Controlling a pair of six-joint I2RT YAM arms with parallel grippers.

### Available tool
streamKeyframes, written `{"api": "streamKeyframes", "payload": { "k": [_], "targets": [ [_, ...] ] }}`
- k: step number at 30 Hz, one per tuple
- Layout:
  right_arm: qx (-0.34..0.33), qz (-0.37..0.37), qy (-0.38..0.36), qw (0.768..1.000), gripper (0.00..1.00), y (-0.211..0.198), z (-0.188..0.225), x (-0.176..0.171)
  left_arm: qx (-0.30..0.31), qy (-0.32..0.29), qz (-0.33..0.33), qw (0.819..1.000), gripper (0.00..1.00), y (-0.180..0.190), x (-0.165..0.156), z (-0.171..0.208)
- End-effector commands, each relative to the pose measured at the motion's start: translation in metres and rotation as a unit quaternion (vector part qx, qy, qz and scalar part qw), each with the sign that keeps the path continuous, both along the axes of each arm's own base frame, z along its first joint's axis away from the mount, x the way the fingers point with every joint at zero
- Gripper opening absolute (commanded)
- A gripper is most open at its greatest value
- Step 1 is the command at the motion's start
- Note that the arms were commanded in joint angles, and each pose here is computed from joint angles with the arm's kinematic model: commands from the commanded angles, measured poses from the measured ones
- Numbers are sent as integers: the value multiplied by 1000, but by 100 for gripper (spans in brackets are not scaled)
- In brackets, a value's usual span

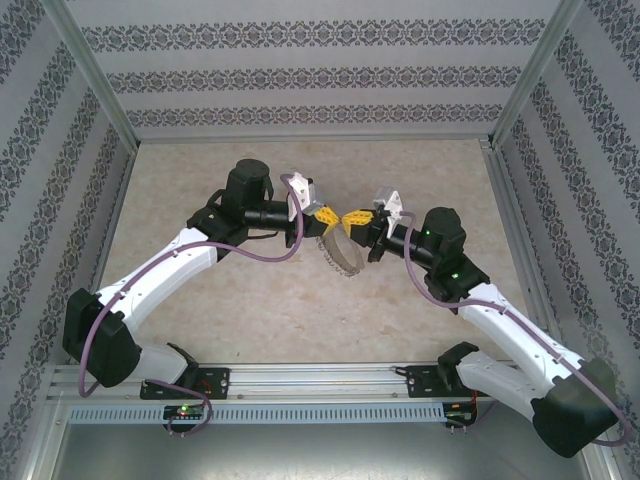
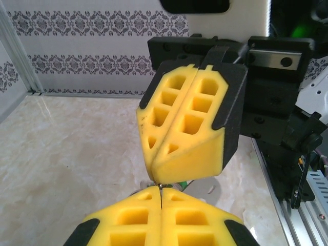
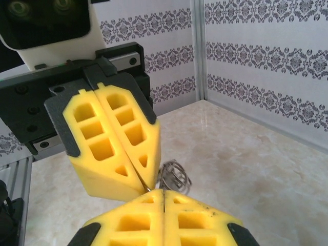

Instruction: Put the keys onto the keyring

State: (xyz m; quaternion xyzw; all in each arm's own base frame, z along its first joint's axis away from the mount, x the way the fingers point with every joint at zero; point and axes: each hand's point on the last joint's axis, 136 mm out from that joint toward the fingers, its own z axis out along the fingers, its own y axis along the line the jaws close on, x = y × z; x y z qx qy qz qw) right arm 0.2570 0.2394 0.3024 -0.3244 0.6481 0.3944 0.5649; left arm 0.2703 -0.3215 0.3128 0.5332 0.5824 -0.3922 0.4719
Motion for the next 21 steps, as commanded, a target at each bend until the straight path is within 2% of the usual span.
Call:
{"api": "streamKeyframes", "payload": {
  "k": [1, 8, 21],
  "targets": [
    [-3, -35, 51, 998, 0, -14, -25, 13, -60, -63, -53, 995, 0, -5, -25, 53],
    [21, -8, 76, 997, 0, -10, -23, 8, -60, -61, -45, 995, 0, -5, -23, 51],
    [19, -19, 120, 992, 0, -10, -46, 22, -58, -44, -1, 997, 0, -2, -11, 37]
  ]
}}
